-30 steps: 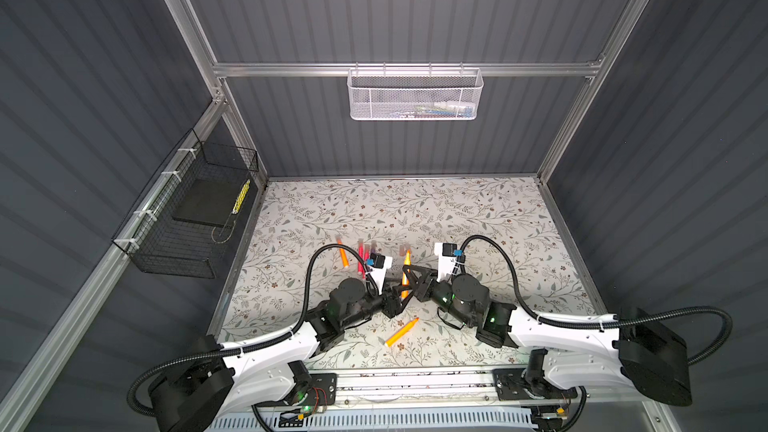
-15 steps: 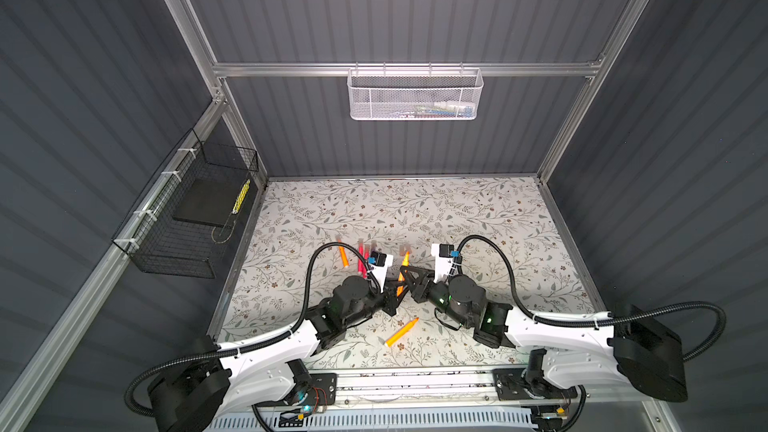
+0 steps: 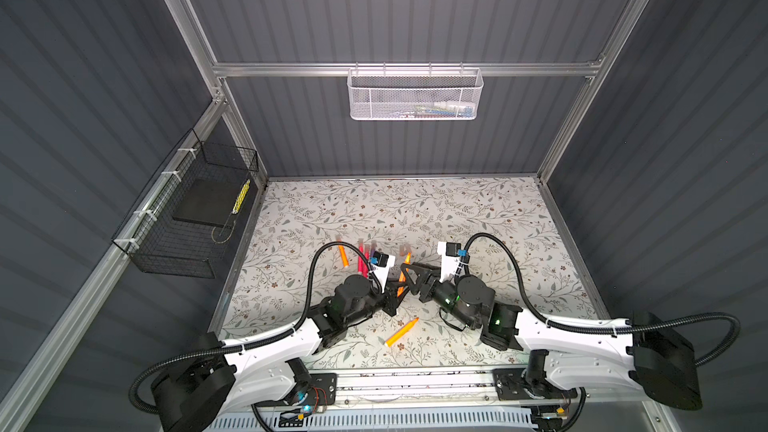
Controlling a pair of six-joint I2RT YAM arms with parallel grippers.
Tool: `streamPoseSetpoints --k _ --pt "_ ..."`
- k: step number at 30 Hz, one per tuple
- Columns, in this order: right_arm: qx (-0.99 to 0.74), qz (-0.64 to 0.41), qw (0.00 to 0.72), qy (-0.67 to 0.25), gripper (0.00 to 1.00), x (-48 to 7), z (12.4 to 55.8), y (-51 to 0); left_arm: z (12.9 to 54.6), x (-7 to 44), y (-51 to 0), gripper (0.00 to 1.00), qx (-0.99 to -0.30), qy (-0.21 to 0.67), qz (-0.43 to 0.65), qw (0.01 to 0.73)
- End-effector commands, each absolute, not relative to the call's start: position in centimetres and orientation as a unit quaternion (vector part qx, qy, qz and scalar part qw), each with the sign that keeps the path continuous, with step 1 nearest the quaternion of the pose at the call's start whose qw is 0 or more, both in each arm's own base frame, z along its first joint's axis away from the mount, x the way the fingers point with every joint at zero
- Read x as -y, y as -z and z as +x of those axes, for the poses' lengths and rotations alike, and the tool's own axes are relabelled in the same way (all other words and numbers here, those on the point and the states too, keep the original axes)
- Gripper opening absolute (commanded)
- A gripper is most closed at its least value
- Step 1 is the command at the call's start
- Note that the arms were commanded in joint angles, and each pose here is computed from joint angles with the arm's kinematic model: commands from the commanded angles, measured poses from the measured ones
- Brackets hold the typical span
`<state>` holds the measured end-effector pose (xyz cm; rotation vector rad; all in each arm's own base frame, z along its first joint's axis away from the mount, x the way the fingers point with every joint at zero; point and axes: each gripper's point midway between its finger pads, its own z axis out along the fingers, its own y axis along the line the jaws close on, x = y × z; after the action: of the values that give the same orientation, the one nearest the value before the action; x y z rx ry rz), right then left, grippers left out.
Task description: Insert the pens into the pen caps
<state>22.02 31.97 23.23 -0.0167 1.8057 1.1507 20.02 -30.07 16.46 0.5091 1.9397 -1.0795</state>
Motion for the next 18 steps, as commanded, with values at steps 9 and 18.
streamPoseSetpoints --k 9,18 --pt "-0.755 -0.005 0.478 -0.449 0.54 -32.2 22.5 -22.3 19.5 30.7 -17.8 0.0 -0.752 0.443 0.234 0.429" --pt "-0.76 0.0 0.476 -0.443 0.34 -32.4 22.8 -21.8 19.2 30.8 -18.0 0.0 -0.747 0.448 0.243 0.426"
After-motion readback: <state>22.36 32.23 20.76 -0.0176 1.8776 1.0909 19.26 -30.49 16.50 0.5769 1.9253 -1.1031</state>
